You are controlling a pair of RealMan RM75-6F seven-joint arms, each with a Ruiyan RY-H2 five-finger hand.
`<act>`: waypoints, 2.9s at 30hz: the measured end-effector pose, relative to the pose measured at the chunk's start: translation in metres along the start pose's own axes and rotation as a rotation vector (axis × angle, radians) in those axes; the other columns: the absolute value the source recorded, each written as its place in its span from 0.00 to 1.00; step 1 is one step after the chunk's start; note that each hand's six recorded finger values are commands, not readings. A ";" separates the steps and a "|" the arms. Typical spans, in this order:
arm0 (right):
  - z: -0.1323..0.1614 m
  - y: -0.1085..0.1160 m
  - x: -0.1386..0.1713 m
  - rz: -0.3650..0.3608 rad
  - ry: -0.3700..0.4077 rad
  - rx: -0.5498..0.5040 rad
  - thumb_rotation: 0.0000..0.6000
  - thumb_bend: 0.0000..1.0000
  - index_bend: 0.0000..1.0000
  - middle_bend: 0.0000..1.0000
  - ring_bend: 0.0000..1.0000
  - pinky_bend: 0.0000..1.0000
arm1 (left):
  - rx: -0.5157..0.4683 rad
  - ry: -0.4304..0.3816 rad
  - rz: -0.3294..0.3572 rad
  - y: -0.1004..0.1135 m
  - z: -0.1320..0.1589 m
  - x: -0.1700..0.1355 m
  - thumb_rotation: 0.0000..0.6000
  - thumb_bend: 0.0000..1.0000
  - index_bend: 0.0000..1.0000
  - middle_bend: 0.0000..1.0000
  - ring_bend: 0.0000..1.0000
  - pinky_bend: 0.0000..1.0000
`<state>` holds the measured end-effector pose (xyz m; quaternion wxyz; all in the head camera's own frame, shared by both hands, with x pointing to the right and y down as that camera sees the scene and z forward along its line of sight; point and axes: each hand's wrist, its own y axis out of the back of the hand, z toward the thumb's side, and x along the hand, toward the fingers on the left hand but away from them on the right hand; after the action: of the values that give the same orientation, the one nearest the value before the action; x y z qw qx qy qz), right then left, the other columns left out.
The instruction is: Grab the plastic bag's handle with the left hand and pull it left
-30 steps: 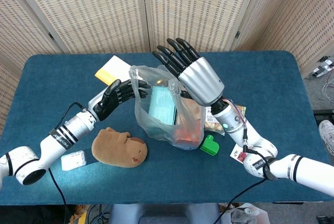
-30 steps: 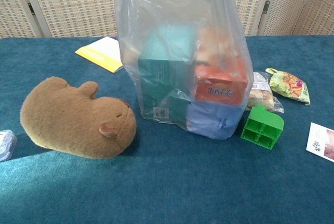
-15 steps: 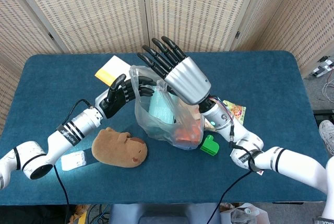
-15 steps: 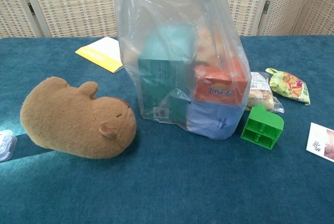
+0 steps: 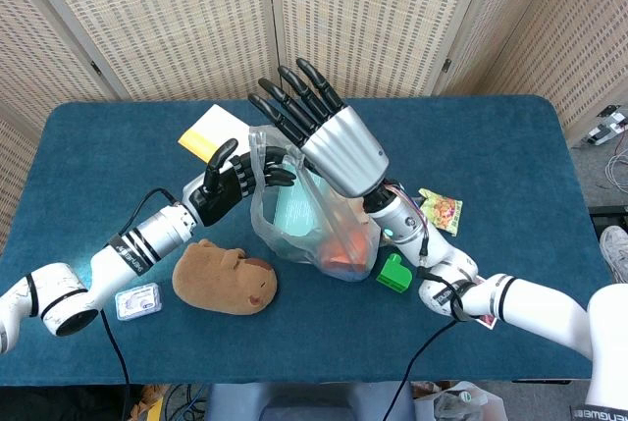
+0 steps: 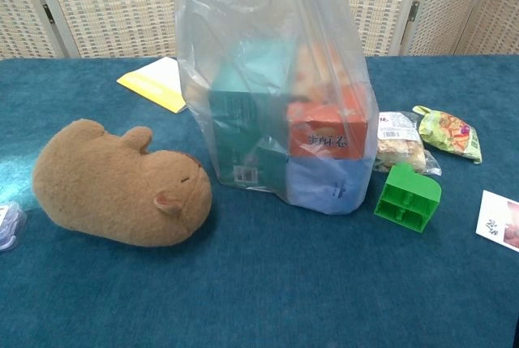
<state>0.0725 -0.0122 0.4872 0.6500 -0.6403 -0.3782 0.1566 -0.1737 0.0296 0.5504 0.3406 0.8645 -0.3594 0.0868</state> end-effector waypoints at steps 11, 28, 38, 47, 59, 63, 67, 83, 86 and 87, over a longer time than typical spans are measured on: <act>0.006 0.005 -0.009 -0.014 -0.018 -0.018 1.00 0.08 0.02 0.08 0.00 0.01 | -0.037 0.002 -0.056 -0.009 0.004 -0.001 0.03 0.19 0.26 0.24 0.25 0.16; 0.017 0.017 -0.019 -0.046 -0.016 -0.037 1.00 0.05 0.01 0.08 0.00 0.00 | -0.062 0.026 -0.115 -0.029 0.002 0.015 0.00 0.18 0.25 0.24 0.25 0.16; 0.023 0.018 -0.022 -0.052 -0.007 -0.051 1.00 0.04 0.01 0.08 0.00 0.00 | -0.068 0.025 -0.123 -0.037 0.004 0.023 0.00 0.18 0.24 0.24 0.24 0.16; 0.023 0.020 -0.021 -0.056 -0.004 -0.052 1.00 0.02 0.00 0.08 0.00 0.00 | -0.099 0.022 -0.113 -0.039 0.007 0.028 0.00 0.18 0.23 0.24 0.24 0.16; 0.033 0.024 -0.019 -0.055 0.017 -0.057 1.00 0.02 0.00 0.08 0.00 0.00 | -0.104 0.020 -0.101 -0.042 0.011 0.034 0.00 0.18 0.22 0.24 0.24 0.16; 0.035 0.027 -0.015 -0.048 0.025 -0.046 1.00 0.02 0.00 0.08 0.00 0.00 | -0.119 0.016 -0.093 -0.043 0.010 0.036 0.00 0.18 0.19 0.24 0.24 0.16; 0.038 0.029 -0.010 -0.035 0.031 -0.042 1.00 0.02 0.00 0.08 0.00 0.00 | -0.131 0.006 -0.082 -0.042 0.011 0.038 0.00 0.18 0.16 0.24 0.23 0.16; 0.023 0.041 0.026 0.072 0.027 0.061 1.00 0.02 0.00 0.07 0.00 0.00 | -0.249 -0.074 -0.044 -0.035 0.027 0.027 0.07 0.18 0.16 0.24 0.23 0.16; 0.019 0.044 0.032 0.084 0.026 0.077 1.00 0.02 0.00 0.07 0.00 0.00 | -0.286 -0.079 -0.049 -0.036 0.028 0.025 0.08 0.18 0.16 0.24 0.23 0.16; 0.018 0.046 0.035 0.086 0.025 0.076 1.00 0.02 0.00 0.07 0.00 0.00 | -0.295 -0.080 -0.050 -0.036 0.029 0.025 0.08 0.18 0.16 0.24 0.23 0.16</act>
<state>0.0965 0.0305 0.4519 0.6711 -0.6326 -0.3363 0.1906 -0.1341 0.0153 0.5196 0.4515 0.8163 -0.3601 -0.0101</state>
